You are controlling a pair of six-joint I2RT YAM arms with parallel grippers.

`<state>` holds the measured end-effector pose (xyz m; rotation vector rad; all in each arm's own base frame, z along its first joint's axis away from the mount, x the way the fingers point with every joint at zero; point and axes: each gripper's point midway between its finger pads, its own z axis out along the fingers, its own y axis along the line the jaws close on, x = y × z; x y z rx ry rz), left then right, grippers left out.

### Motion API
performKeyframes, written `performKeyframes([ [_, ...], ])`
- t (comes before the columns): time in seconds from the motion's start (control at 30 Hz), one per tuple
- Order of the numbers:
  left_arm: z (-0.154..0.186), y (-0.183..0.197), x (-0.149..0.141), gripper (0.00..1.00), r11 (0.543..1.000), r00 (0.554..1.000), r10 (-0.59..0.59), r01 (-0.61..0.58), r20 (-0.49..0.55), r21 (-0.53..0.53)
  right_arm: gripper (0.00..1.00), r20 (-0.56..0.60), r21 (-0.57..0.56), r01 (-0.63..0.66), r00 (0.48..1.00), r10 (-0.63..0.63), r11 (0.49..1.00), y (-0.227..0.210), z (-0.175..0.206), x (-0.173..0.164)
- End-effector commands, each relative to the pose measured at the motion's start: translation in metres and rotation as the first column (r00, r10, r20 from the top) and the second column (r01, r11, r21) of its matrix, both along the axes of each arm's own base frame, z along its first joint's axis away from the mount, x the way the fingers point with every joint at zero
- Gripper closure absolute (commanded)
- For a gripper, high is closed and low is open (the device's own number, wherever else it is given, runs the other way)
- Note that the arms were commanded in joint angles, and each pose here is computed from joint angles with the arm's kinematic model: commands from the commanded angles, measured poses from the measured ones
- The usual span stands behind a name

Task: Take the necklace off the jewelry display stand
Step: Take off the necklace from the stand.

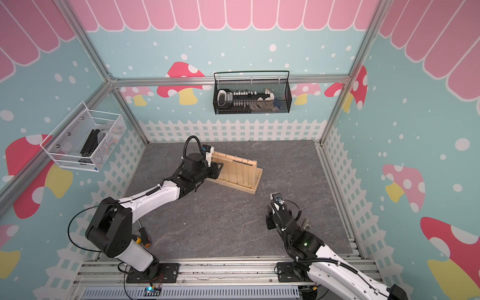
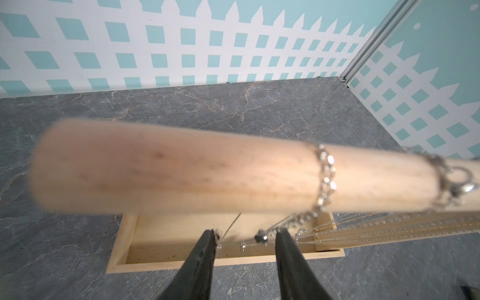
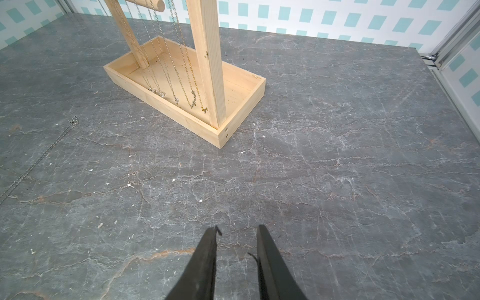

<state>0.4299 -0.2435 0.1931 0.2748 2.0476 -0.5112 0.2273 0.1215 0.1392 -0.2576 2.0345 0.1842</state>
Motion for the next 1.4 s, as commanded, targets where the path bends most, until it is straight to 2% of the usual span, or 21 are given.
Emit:
performKeyframes([
  [0.0,0.025,0.0,0.01,0.62,1.0,0.998,0.014,-0.013,0.066,-0.023,0.71,-0.015,-0.011,0.007,1.0,-0.008,1.0,-0.003,-0.007,-0.001],
  [0.13,0.029,0.003,0.01,0.68,1.0,0.996,0.024,-0.023,0.081,-0.02,0.71,-0.014,-0.012,0.008,1.0,-0.008,1.0,-0.003,-0.007,-0.001],
  [0.37,0.029,0.004,0.009,0.87,1.0,0.996,0.027,-0.025,0.08,-0.018,0.71,-0.014,-0.011,0.008,1.0,-0.009,1.0,-0.003,-0.007,-0.001],
  [0.6,0.037,0.007,0.002,0.9,0.999,0.996,0.025,-0.023,0.082,-0.027,0.71,-0.013,-0.011,0.008,1.0,-0.008,1.0,-0.002,-0.007,0.0],
  [0.83,0.046,0.016,-0.007,1.0,0.999,0.995,0.039,-0.037,0.096,-0.019,0.71,-0.018,-0.015,0.009,1.0,-0.01,1.0,-0.002,-0.008,0.0],
  [0.93,0.048,0.023,-0.007,1.0,0.998,0.993,0.069,-0.07,0.093,0.0,0.71,-0.007,-0.007,0.015,1.0,-0.015,1.0,-0.004,-0.007,-0.001],
  [1.07,0.055,0.044,-0.006,1.0,0.982,0.98,0.182,-0.184,0.08,0.029,0.71,-0.002,0.001,0.012,1.0,-0.012,1.0,-0.005,-0.005,-0.002],
  [1.37,0.106,0.078,-0.013,1.0,0.944,0.935,0.317,-0.327,0.157,0.044,0.71,-0.012,-0.003,0.0,1.0,0.0,1.0,-0.001,-0.006,-0.001],
])
